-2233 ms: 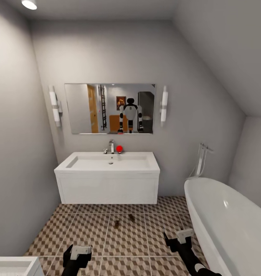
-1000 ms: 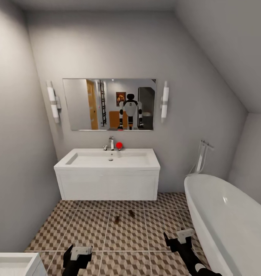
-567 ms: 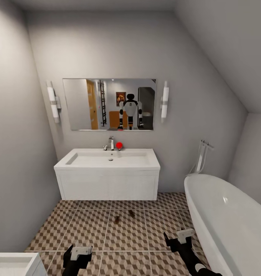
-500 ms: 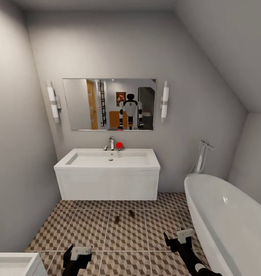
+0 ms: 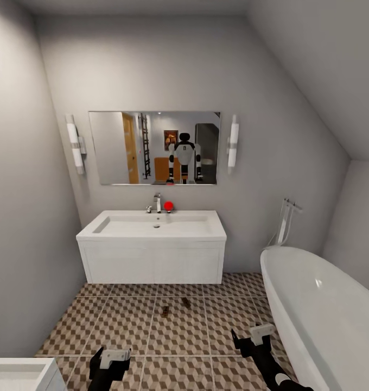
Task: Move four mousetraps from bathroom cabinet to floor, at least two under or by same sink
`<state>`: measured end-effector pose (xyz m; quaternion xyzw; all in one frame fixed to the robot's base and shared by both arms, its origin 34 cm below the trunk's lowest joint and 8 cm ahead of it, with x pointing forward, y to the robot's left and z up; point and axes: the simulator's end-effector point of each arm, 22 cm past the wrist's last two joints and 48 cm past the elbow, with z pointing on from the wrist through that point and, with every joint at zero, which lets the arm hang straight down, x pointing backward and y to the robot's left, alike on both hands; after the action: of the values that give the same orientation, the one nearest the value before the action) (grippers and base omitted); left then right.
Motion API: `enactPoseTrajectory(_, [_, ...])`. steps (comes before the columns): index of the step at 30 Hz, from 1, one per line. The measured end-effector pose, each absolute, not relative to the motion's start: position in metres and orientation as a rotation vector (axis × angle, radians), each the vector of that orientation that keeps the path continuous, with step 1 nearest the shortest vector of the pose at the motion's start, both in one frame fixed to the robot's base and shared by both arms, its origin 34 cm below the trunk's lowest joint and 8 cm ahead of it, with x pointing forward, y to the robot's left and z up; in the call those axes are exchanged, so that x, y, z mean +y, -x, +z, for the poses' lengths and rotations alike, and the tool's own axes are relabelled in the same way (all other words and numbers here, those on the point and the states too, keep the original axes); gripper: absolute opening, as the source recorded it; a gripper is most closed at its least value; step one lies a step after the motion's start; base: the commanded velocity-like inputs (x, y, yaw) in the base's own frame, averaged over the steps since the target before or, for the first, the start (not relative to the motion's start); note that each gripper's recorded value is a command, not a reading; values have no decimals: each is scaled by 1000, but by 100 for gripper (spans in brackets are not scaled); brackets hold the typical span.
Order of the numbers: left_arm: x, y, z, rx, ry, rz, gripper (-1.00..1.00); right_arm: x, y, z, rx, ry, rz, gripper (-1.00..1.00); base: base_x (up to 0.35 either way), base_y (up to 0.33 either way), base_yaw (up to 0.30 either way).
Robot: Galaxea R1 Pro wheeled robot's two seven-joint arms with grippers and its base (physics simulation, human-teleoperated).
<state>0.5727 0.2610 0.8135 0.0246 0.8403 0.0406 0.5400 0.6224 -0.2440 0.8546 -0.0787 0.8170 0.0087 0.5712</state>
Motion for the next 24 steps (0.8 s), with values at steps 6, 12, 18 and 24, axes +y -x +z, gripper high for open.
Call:
enactPoseTrajectory(6, [261,-573,813,1998,-59,96,100,-244,-622,854,1918,184,20,100,0,0,0])
enactPoseTrajectory(12, [259,-573,813,1999,-58,93,100,-243,-622,854,1918,185,22,100,0,0,0])
enactPoseTrajectory(18, [257,-573,813,1999,-58,91,100,-243,-622,854,1918,184,22,100,0,0,0])
enactPoseTrajectory(24, [257,-573,813,1999,-58,91,100,-243,-622,854,1918,184,22,100,0,0,0])
